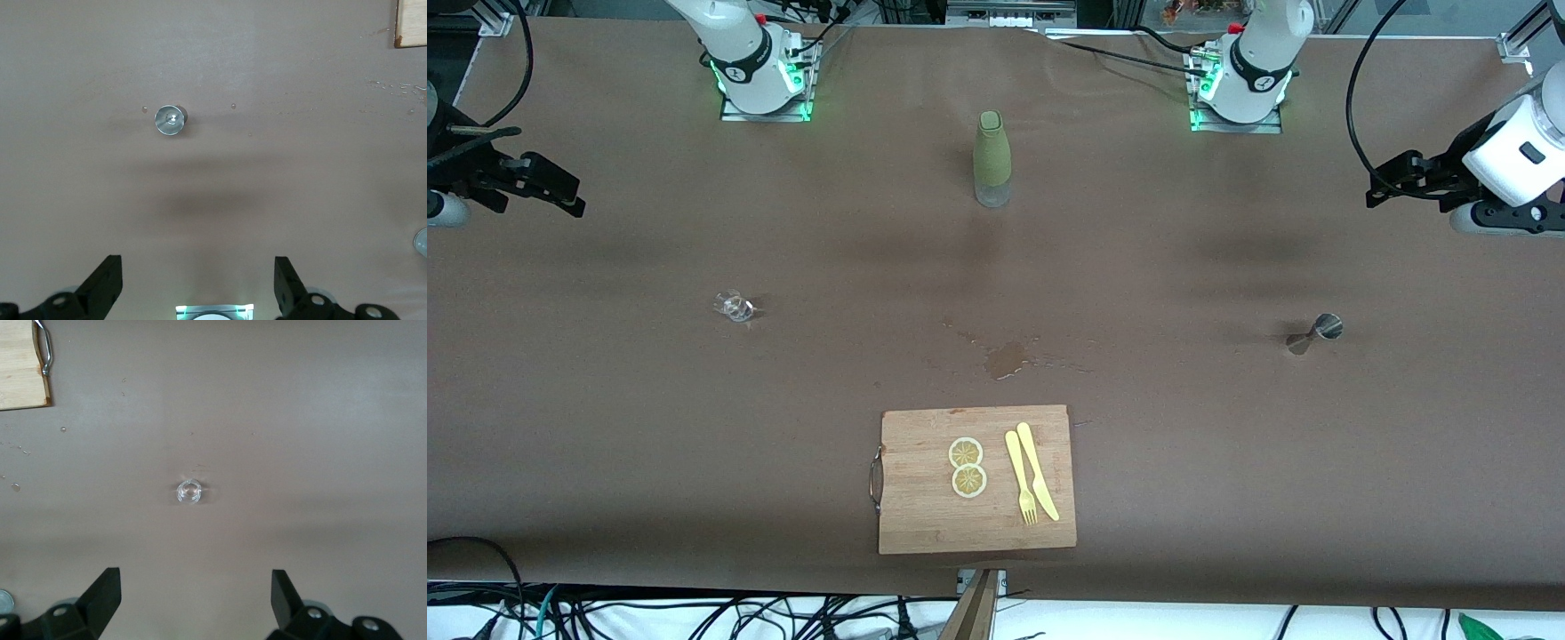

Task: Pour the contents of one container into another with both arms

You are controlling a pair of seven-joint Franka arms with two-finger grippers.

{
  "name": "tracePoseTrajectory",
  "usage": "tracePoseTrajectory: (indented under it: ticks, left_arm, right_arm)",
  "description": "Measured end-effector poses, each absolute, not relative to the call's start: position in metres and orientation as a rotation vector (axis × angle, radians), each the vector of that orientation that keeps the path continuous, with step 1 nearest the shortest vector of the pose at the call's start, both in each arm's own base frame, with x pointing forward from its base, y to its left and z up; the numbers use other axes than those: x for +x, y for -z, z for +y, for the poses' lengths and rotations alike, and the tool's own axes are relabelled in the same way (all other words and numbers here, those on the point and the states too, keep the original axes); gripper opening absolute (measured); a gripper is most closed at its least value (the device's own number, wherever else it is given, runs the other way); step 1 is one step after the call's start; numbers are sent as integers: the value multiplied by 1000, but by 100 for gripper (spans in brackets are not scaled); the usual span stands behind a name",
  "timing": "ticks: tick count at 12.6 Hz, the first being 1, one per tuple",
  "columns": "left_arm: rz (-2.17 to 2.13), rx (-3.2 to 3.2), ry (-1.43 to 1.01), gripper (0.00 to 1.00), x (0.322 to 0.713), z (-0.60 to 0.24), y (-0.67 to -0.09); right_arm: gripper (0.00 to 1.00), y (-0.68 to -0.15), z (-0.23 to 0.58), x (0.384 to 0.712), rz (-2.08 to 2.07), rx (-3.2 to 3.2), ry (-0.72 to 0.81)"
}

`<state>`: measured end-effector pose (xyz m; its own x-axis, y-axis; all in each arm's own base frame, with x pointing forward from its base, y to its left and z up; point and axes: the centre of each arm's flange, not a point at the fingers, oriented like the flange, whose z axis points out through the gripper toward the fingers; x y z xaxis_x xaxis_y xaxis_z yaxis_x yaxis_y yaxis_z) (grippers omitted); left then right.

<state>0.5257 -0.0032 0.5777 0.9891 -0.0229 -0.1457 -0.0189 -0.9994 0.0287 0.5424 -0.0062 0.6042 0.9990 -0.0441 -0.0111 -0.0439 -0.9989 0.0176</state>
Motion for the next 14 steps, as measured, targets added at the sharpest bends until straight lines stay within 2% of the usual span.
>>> tracePoseTrajectory:
  ticks: [14]
  left_arm:
    - [-51,3107,232,100,525,-10,-577]
  right_arm:
    - [100,-604,-6,542,-70,3123,18]
